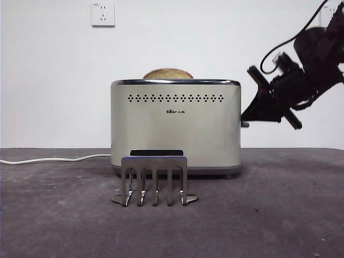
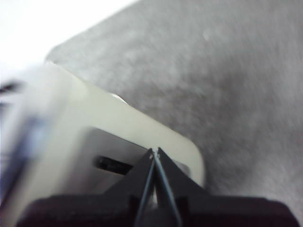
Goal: Pick up a slice of bread from the rack,put the bread on the toaster,press the button
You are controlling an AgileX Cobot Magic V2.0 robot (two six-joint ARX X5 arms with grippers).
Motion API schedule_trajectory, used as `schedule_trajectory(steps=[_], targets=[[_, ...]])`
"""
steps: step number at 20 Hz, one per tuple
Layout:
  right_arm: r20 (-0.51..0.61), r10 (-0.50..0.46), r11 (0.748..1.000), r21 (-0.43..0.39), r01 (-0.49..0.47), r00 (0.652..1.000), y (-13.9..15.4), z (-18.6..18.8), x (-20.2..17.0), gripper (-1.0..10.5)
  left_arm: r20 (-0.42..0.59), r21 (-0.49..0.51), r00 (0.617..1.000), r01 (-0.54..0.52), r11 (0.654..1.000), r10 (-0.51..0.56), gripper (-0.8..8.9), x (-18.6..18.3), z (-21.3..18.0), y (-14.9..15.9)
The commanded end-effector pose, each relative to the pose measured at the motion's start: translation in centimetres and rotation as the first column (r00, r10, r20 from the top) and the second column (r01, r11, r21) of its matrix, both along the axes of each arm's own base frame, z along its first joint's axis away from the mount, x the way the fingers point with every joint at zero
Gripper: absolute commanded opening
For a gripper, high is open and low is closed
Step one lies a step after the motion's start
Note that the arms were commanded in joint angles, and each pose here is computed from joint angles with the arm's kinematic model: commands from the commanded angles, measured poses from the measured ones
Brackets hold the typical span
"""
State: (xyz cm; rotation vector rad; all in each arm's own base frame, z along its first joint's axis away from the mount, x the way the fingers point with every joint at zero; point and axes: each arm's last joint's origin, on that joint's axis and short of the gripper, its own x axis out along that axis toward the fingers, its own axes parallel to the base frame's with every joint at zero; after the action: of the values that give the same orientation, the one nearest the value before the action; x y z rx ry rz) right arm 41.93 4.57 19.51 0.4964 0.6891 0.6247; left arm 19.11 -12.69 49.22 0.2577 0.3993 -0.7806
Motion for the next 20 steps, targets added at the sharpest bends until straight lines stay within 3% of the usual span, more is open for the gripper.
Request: schedule_trajectory(steps=[1, 9, 20], targets=[[-0.073, 0.008, 1.0, -0.025, -0.01, 0.997, 0.1, -2.5, 0.0, -0.1, -0.013, 0.001, 1.0, 0.0, 1.0, 0.0, 3.54, -0.1, -0.1, 0.0], [-0.197, 0.012, 0.996, -0.079, -0.029, 0.98, 0.1, -6.0, -0.2, -0.1, -0.013, 0.002, 1.0, 0.0, 1.0, 0.0, 3.54, -0.1, -0.1, 0.0], [-0.199, 0.019, 0.996, -0.077, -0.034, 0.98, 0.1, -5.8, -0.2, -0.1, -0.014, 0.003, 1.0, -0.001, 1.0, 0.001, 3.54, -0.1, -0.1, 0.0]])
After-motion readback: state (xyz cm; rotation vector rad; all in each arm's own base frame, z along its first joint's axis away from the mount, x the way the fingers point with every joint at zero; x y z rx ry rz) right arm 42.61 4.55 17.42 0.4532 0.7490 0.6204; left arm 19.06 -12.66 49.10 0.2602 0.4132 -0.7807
